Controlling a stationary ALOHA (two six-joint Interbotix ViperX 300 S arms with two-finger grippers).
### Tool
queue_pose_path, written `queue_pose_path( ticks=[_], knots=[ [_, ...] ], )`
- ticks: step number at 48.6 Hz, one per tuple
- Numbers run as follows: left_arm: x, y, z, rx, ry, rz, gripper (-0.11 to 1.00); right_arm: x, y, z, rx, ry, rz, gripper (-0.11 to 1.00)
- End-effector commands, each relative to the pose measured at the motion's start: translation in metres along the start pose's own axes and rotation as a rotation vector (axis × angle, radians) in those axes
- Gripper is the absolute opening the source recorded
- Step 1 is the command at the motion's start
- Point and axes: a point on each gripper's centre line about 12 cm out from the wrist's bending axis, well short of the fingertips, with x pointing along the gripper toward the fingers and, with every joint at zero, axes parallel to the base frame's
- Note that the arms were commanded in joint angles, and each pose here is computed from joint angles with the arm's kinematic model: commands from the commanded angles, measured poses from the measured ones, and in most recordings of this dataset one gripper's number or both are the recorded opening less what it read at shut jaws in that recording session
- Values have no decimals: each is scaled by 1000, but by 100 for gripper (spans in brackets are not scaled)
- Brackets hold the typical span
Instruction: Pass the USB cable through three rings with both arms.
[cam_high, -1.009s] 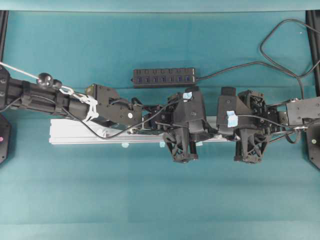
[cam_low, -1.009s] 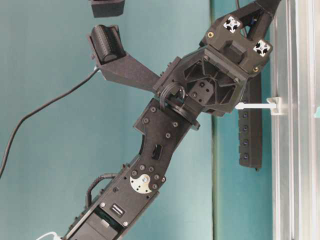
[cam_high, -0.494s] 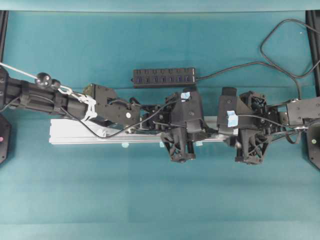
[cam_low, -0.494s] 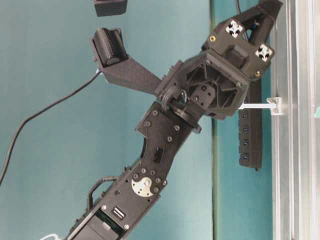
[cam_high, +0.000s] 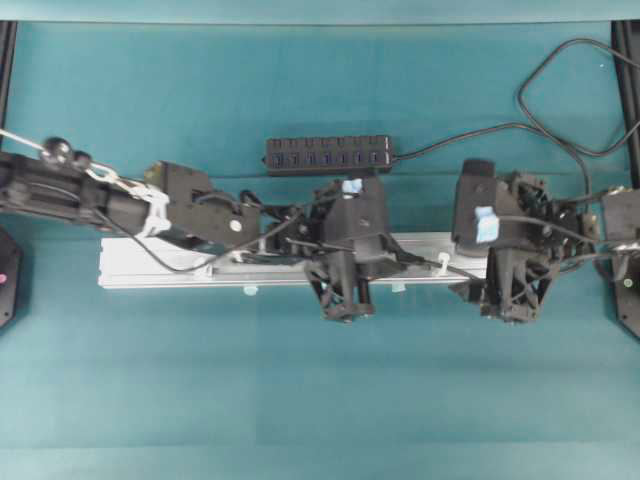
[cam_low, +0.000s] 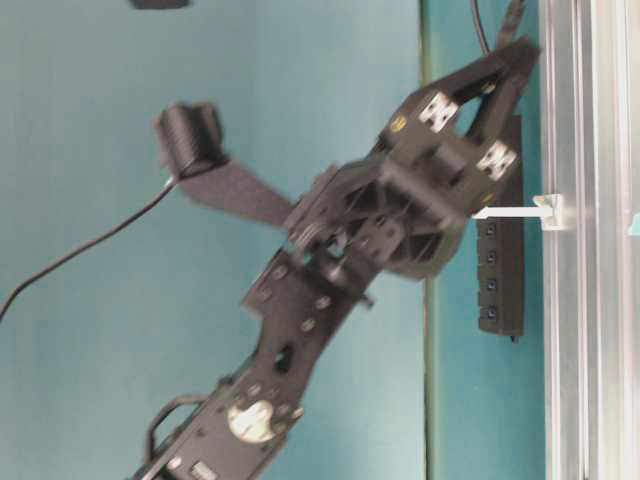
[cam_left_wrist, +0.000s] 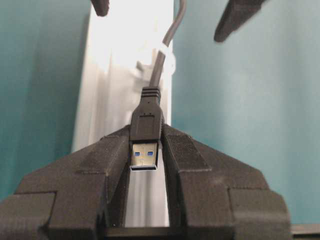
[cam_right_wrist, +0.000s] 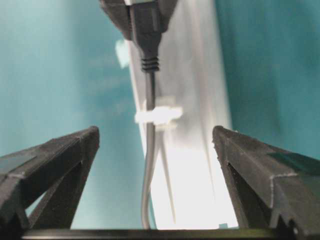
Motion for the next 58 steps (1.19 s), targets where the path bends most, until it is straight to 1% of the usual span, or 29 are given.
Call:
queue_pose_path(
  ticks=[1, 6, 8, 15, 22, 40, 51, 55, 58],
  knots=[
    [-14, 5, 20, 16, -52, 8, 21, -7, 0, 14, 11, -44, 3, 78],
    [-22, 9, 24, 50, -57, 17, 21, -5, 1, 19, 9, -53, 5, 77],
    [-25, 10, 26, 71, -52, 20, 21, -5, 2, 22, 8, -55, 6, 77],
    [-31, 9, 29, 122, -33, 19, 21, -1, 0, 32, 8, -76, 4, 77],
    [-33, 7, 32, 157, -42, 18, 21, 5, -4, 40, 16, -102, -1, 77],
    [-35, 5, 35, 201, -50, 15, 21, 21, -7, 37, 20, -72, -8, 77],
    [-35, 5, 34, 201, -48, 15, 21, 22, -9, 39, 31, -105, -6, 76],
    [-35, 5, 34, 201, -48, 15, 21, 22, -10, 41, 35, -116, -6, 73],
    [-35, 4, 34, 202, -48, 14, 21, 22, -12, 41, 39, -122, -7, 66]
  ],
)
